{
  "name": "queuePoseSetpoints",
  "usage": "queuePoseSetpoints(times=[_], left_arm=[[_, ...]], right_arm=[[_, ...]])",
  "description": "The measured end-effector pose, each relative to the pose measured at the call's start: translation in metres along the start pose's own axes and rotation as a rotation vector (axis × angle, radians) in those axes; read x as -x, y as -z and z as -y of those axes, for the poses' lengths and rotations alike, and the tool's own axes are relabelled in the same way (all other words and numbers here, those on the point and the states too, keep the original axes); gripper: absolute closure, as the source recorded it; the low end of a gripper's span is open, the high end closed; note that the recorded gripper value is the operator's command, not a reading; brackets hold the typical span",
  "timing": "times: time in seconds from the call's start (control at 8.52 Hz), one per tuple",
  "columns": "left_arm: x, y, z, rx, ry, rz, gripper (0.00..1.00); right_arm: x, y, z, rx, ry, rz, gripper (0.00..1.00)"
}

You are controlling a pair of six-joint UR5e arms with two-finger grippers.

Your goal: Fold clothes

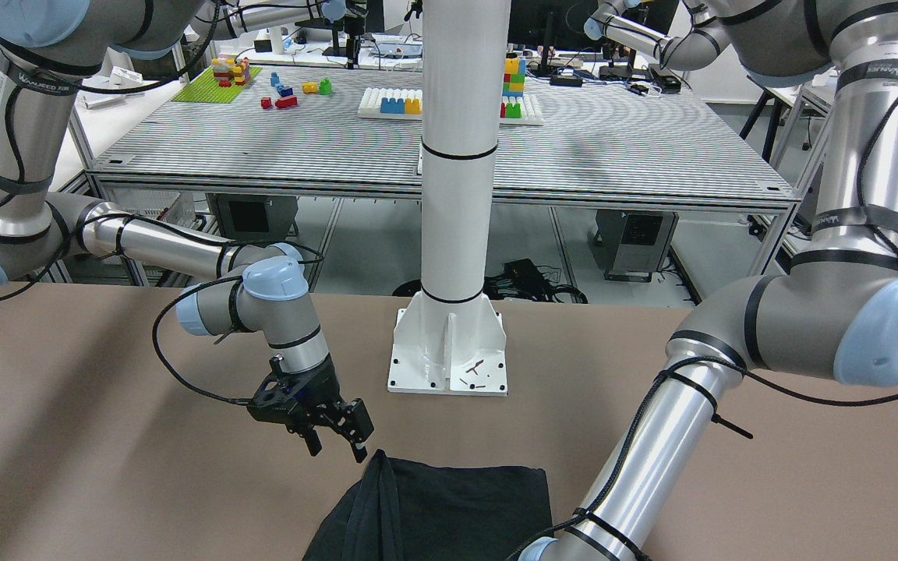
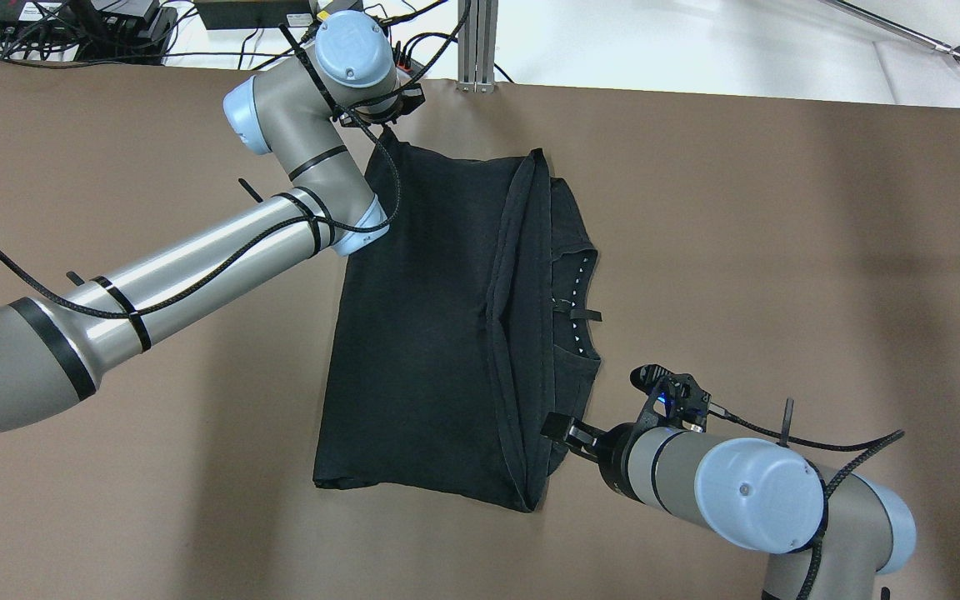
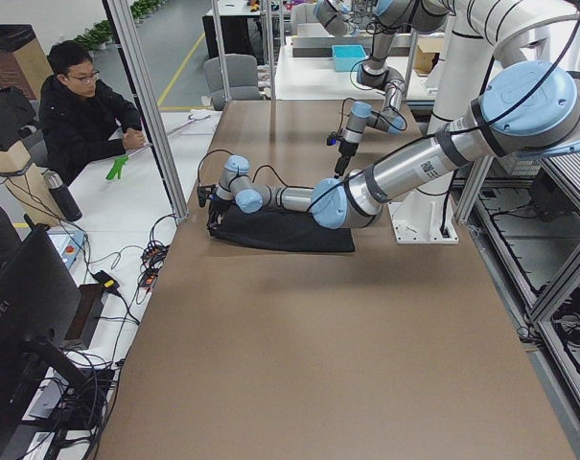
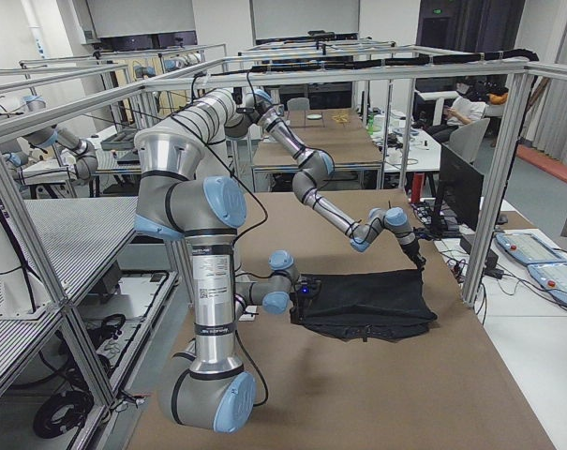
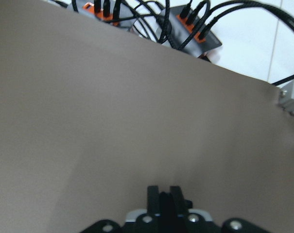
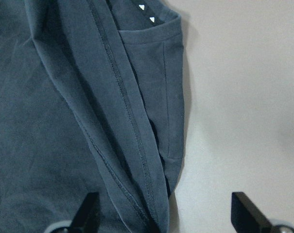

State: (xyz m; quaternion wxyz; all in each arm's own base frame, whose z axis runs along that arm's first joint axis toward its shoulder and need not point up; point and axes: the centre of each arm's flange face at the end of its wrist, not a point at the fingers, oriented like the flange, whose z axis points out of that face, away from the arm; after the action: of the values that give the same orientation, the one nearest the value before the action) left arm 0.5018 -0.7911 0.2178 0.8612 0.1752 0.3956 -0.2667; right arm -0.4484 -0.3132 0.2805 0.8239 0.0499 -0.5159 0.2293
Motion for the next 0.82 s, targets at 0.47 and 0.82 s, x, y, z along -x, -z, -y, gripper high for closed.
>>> queuePoseSetpoints(times=[0.47, 0.82], left_arm=[[0.062, 0.013, 0.006, -0.029, -0.061, -0.062, 0.06], [0.106, 0.006, -0.002, -0.029, -0.064, -0.055, 0.06]], right_arm=[[0.052, -0.016, -0.016, -0.069, 0.21, -0.083, 0.33], [0.086, -0.04, -0.039, -0.048, 0.619, -0.207, 0.5]])
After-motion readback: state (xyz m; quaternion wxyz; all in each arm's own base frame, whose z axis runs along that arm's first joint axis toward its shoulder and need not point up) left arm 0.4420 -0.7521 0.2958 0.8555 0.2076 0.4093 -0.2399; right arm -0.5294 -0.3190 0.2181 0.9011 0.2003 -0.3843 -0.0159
